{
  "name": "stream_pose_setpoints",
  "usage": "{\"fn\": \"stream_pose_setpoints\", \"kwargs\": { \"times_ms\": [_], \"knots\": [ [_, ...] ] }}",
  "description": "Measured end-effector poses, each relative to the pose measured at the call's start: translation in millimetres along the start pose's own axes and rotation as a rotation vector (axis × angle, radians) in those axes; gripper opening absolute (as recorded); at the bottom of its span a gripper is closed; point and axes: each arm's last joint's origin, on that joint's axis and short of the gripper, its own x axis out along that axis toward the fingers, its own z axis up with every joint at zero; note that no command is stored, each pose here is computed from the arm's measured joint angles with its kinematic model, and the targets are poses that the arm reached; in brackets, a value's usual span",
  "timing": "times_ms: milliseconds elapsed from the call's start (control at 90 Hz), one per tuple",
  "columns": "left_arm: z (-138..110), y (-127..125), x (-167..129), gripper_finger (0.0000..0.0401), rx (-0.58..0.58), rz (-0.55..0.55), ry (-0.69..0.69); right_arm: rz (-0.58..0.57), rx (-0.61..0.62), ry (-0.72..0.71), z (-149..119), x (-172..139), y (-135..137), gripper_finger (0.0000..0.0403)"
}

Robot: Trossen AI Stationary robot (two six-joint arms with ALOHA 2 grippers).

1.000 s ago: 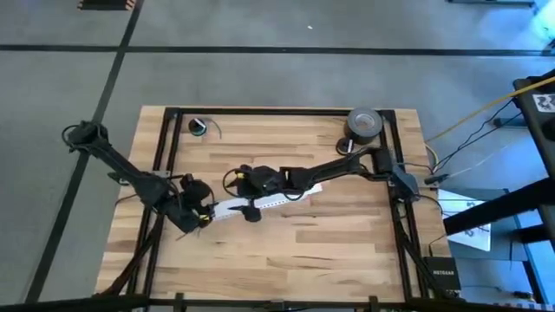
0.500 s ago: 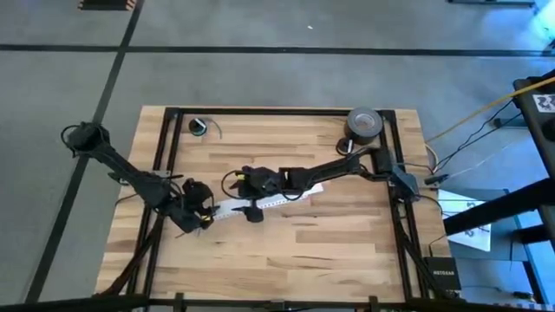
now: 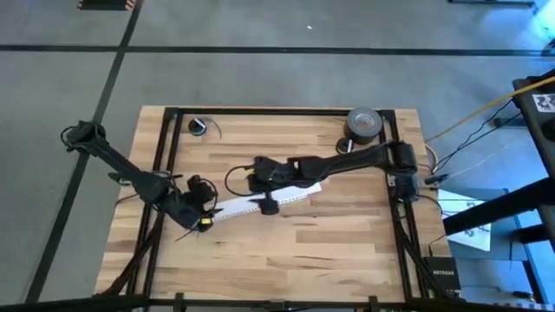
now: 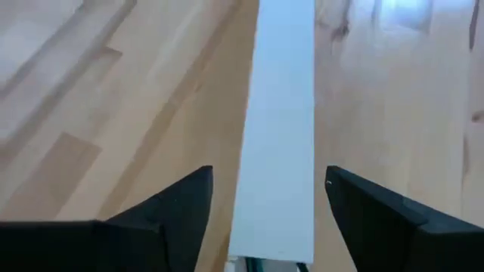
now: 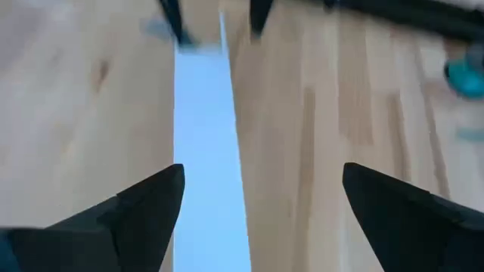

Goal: Ziptie cables
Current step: Close the white cable duct

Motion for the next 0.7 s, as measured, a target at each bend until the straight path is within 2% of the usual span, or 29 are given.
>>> {"fn": "stream_pose_setpoints", "kwargs": {
  "times_ms": [144,278,356,556,700],
  "knots": [
    [4,4,5,0.0241,-0.045,0.025,-0.017,0.023,0.035,0.044,-21,0,2,0.0346],
    [10,-1,4,0.0241,-0.042,-0.088,0.047,0.081,0.105,0.036,-49,12,10,0.0346],
    [9,-3,3,0.0241,-0.063,-0.129,0.085,0.129,0.126,-0.016,-59,17,14,0.0346],
    [-11,-8,8,0.0241,-0.010,-0.131,0.168,0.154,0.106,-0.162,-61,20,16,0.0346],
    [-16,-9,11,0.0241,0.043,-0.118,0.184,0.153,0.093,-0.173,-60,20,16,0.0346]
  ]
}}
